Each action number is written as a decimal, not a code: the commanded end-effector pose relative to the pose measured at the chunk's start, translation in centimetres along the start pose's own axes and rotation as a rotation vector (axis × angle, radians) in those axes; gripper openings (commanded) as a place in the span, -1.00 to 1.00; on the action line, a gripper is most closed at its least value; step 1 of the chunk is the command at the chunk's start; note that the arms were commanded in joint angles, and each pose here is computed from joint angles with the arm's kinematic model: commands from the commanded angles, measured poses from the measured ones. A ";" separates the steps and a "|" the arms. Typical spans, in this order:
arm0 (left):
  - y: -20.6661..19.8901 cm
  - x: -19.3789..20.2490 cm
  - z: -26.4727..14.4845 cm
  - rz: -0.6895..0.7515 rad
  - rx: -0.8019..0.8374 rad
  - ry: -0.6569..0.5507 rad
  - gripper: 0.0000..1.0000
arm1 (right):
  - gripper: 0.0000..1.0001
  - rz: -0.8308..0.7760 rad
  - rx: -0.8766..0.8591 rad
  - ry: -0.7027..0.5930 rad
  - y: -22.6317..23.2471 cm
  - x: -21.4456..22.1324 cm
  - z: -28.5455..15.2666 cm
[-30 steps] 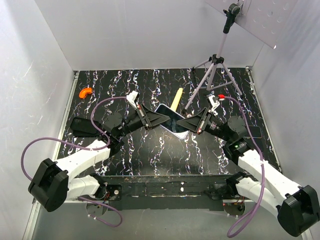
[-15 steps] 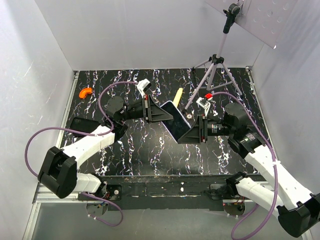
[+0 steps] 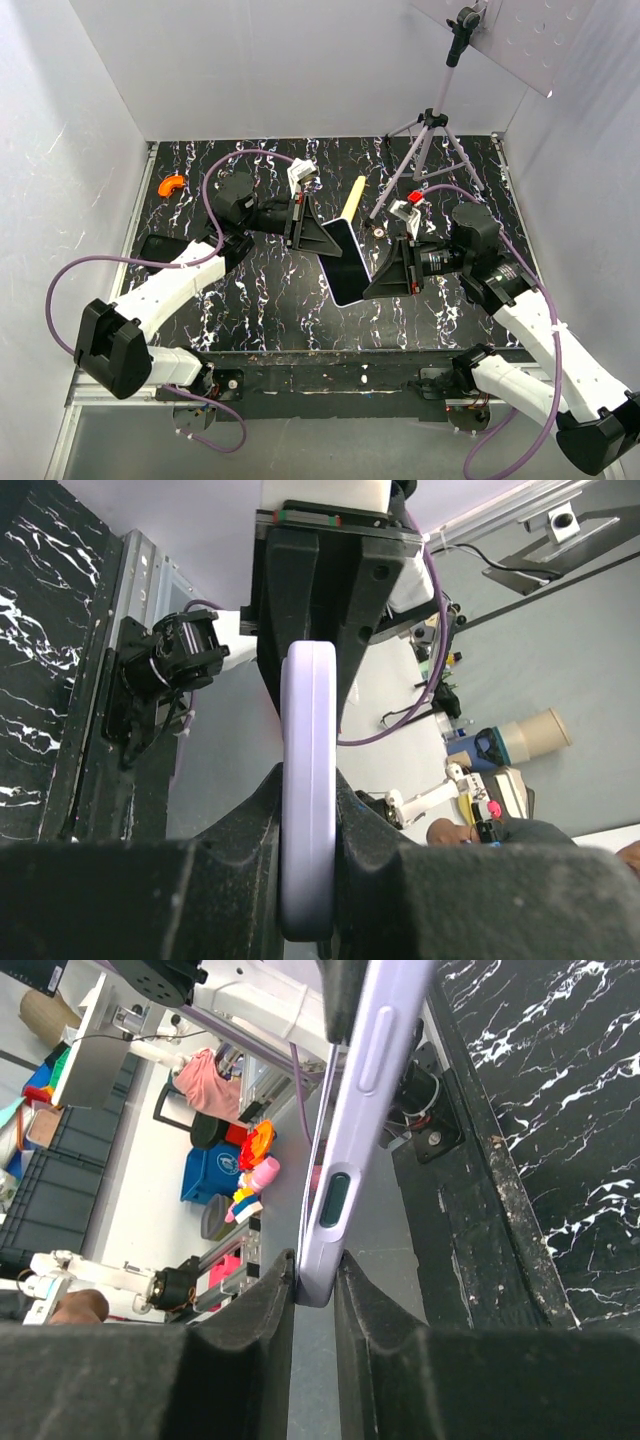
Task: Take the phone out of the phone case
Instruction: Remove the phone case from the phone.
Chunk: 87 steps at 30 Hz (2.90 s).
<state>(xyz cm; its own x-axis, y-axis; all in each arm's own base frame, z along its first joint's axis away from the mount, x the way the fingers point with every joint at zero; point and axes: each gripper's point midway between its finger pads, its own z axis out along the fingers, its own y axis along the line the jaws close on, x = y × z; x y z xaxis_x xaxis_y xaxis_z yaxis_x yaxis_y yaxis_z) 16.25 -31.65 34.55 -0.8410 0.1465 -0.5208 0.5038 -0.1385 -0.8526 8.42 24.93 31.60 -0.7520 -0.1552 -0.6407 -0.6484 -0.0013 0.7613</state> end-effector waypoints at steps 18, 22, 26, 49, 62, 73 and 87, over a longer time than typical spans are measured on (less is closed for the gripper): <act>-2.0 -1.0 -0.6 -0.035 0.090 0.011 -1.00 | -0.45 -0.196 -0.082 0.072 2.3 -0.3 1.3; -1.9 -0.9 -0.6 -0.033 0.089 0.018 -1.00 | -0.31 -0.206 -0.087 0.071 2.6 -0.3 1.2; -1.8 -0.9 -0.6 -0.039 0.087 0.021 -1.00 | -0.62 -0.214 -0.084 0.075 2.6 -0.3 1.3; 3.3 0.8 0.6 -0.367 0.182 -0.030 -1.00 | -0.97 -0.795 0.062 0.031 10.1 -4.6 8.2; 1.1 0.5 2.2 -0.367 0.277 -0.045 -1.00 | -0.97 -0.940 0.050 -0.088 12.8 -7.7 8.7; -1.2 -2.6 1.6 -0.241 0.265 -0.225 -1.00 | -0.97 -0.673 0.487 -0.330 6.3 -10.4 3.4; -3.4 -6.3 -2.8 -0.053 -0.028 -0.616 -1.00 | 0.33 -0.278 -0.014 -0.174 6.7 -2.6 3.0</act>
<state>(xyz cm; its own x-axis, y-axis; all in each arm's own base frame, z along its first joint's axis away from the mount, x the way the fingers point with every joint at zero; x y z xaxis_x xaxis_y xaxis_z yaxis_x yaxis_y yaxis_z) 18.47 -29.67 40.56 -0.8453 -0.3517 -0.4022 0.4811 -0.1736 -0.8593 9.43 26.35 34.23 -0.5449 0.0184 -0.8383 -0.7985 0.2938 0.5255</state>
